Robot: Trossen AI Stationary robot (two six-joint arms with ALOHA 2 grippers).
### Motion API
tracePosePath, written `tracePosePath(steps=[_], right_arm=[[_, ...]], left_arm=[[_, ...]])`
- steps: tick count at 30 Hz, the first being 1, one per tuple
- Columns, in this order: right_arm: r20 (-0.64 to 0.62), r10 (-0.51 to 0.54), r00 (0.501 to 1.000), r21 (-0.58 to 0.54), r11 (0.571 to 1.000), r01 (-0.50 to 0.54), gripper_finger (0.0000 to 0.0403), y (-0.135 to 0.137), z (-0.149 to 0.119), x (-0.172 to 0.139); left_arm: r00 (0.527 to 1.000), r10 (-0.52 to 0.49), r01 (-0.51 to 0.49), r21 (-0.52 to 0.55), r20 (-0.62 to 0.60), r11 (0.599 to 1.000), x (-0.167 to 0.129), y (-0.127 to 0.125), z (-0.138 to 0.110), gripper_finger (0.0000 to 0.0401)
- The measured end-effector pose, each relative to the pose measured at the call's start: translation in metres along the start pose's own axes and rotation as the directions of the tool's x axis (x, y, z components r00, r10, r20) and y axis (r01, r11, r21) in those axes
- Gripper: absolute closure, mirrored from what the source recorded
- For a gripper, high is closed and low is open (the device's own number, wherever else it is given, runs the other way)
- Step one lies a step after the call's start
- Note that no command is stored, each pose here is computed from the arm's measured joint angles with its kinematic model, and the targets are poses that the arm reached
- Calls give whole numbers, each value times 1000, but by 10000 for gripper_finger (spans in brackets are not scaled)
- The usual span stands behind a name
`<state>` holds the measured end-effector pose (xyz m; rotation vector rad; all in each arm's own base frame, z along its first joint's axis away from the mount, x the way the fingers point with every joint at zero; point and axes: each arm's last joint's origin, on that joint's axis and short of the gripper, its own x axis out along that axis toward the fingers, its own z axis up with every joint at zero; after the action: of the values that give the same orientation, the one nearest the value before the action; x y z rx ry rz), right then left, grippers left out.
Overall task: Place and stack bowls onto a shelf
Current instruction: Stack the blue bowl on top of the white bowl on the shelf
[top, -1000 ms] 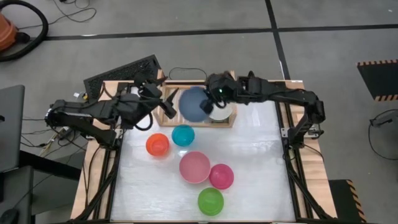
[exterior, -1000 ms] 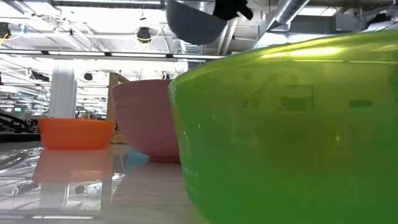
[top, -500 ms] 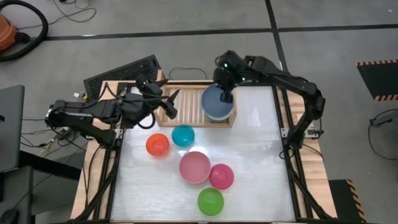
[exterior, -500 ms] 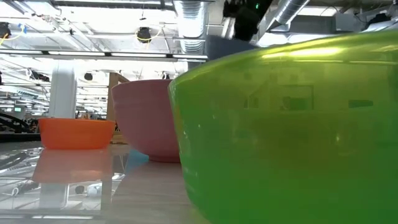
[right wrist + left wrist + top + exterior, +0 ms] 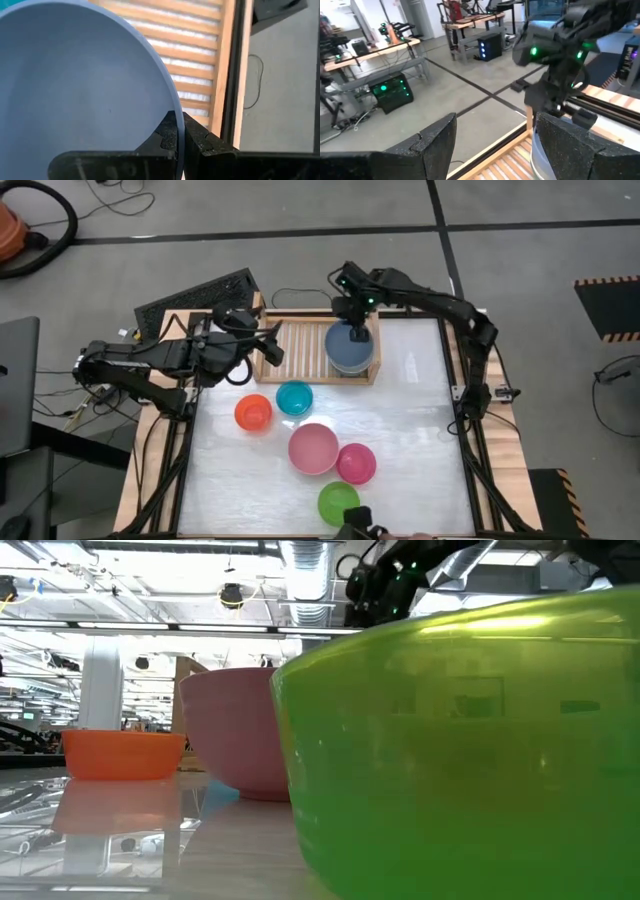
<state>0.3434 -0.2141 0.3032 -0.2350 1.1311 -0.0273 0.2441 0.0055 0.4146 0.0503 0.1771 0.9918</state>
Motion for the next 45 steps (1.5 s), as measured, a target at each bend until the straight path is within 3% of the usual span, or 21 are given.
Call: tracePosePath(steps=[13, 20, 25, 45], right_arm=[[-31, 25, 999, -71, 997, -27, 378, -18, -16, 17], [-46, 99, 994, -54, 993, -101, 378, -20, -21, 36], [-40, 100, 994, -102, 989, -103, 378, -18, -19, 35], [0, 149, 989, -94, 984, -149, 378, -16, -17, 35]], left_arm=[[1000, 25, -25, -35, 1, 999, 1, 1, 0, 141], [999, 37, -37, -52, -7, 998, 1, 2, -2, 141], [999, 39, -40, -46, -15, 998, 1, 2, -3, 141], [999, 45, -45, -59, -16, 997, 1, 2, -3, 141]])
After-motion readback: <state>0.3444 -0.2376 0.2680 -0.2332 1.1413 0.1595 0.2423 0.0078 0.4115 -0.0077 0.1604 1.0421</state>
